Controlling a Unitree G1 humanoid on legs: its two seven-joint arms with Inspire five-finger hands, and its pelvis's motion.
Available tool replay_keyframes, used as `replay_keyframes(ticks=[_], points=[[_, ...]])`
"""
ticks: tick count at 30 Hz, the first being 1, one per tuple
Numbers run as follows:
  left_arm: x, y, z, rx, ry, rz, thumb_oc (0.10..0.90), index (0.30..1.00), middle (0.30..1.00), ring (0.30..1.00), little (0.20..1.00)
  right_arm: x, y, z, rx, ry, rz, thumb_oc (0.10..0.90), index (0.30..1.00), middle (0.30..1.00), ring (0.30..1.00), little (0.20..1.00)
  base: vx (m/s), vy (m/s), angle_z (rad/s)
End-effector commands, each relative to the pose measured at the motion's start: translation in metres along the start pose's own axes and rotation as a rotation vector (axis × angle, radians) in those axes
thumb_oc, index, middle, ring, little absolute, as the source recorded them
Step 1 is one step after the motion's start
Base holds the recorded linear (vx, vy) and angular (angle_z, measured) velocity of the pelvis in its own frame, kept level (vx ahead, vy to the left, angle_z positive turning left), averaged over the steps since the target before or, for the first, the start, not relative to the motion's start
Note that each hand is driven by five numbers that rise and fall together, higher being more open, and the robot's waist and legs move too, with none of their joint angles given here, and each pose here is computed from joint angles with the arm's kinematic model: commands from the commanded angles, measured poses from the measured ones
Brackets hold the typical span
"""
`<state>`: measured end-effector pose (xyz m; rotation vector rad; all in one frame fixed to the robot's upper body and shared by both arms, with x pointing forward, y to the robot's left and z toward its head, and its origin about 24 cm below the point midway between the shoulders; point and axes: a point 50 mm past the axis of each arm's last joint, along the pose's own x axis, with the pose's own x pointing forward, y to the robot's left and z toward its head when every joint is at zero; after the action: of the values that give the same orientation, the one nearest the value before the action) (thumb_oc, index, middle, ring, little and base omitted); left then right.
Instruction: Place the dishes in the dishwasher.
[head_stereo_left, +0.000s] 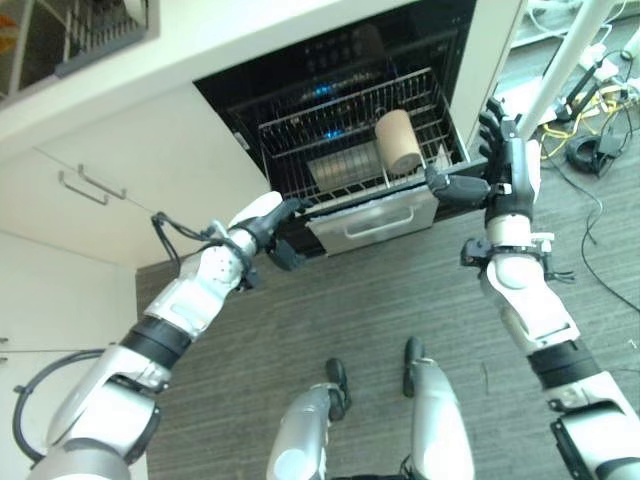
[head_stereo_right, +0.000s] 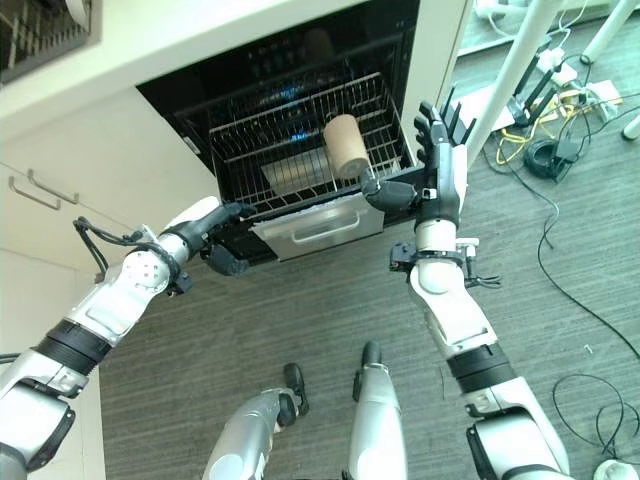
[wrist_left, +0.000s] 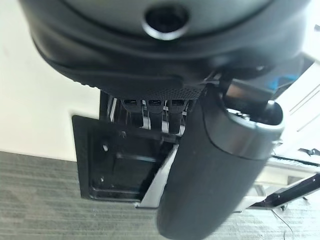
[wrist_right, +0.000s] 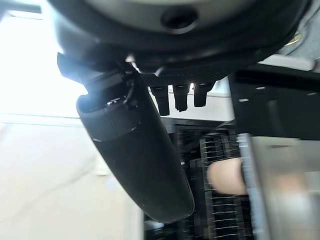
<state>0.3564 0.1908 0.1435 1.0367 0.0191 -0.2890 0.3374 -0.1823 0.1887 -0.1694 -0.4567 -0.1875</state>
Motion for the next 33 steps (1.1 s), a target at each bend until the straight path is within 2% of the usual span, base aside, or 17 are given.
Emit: replay_keyframes(ticks=[1,6,12,16,20,24,27,28,31,32,33], points=[[-0.004,0.042,0.041,0.008,-0.208,0.263,0.800,0.900,0.900,0.900,0.900,0.009,-0.001,0.084,0.122,-0.437,0.037,0.800,0.900,0.900,0.900,0.900,0.06,0.049,0.04],[-0.017,0.036,0.031,-0.081,-0.261,0.372,0.800,0.900,0.900,0.900,0.900,-0.009,0.006,0.075,0.166,-0.469,0.079,0.800,0.900,0.900,0.900,0.900,0.04,0.058,0.14],[-0.044,0.022,0.016,-0.156,-0.294,0.427,0.800,0.900,0.900,0.900,0.900,-0.040,-0.007,0.044,0.236,-0.385,0.033,0.800,0.900,0.900,0.900,0.900,-0.06,0.123,0.18],[-0.064,0.016,0.000,-0.234,-0.271,0.475,0.800,0.900,0.900,0.900,0.900,-0.057,-0.018,0.037,0.253,-0.361,0.009,0.800,0.900,0.900,0.900,0.900,-0.17,0.206,0.07],[-0.079,-0.002,-0.024,-0.359,-0.181,0.482,0.800,0.900,0.900,0.900,0.900,-0.072,-0.023,0.026,0.324,-0.294,0.039,0.800,0.900,0.900,0.900,0.900,-0.16,0.268,0.01],[-0.094,-0.041,-0.059,-0.575,-0.003,0.400,0.800,0.900,0.900,0.900,0.900,-0.090,-0.017,0.003,0.442,-0.132,0.152,0.800,0.900,0.900,0.900,0.900,-0.08,0.200,0.12],[-0.107,-0.074,-0.082,-0.743,0.122,0.336,0.800,0.900,0.900,0.900,0.900,-0.100,-0.019,-0.007,0.445,-0.077,0.197,0.800,0.900,0.900,0.900,0.900,-0.04,-0.011,-0.16],[-0.116,-0.097,-0.095,-0.840,0.202,0.311,0.800,0.900,0.900,0.900,0.900,-0.104,-0.022,-0.012,0.443,-0.066,0.219,0.800,0.900,0.900,0.900,0.900,0.03,-0.087,0.01],[-0.129,-0.139,-0.114,-0.967,0.356,0.269,0.800,0.900,0.900,0.900,0.900,-0.106,-0.028,-0.018,0.447,-0.055,0.233,0.800,0.900,0.900,0.900,0.900,0.09,-0.133,0.13],[-0.144,-0.173,-0.126,-1.002,0.475,0.229,0.800,0.900,0.900,0.900,0.900,-0.105,-0.030,-0.021,0.463,-0.048,0.234,0.800,0.900,0.900,0.900,0.900,0.16,-0.166,0.13],[-0.146,-0.178,-0.128,-1.017,0.503,0.222,0.800,0.900,0.900,0.900,0.900,-0.105,-0.030,-0.021,0.462,-0.049,0.236,0.800,0.900,0.900,0.900,0.900,0.21,-0.185,0.10]])
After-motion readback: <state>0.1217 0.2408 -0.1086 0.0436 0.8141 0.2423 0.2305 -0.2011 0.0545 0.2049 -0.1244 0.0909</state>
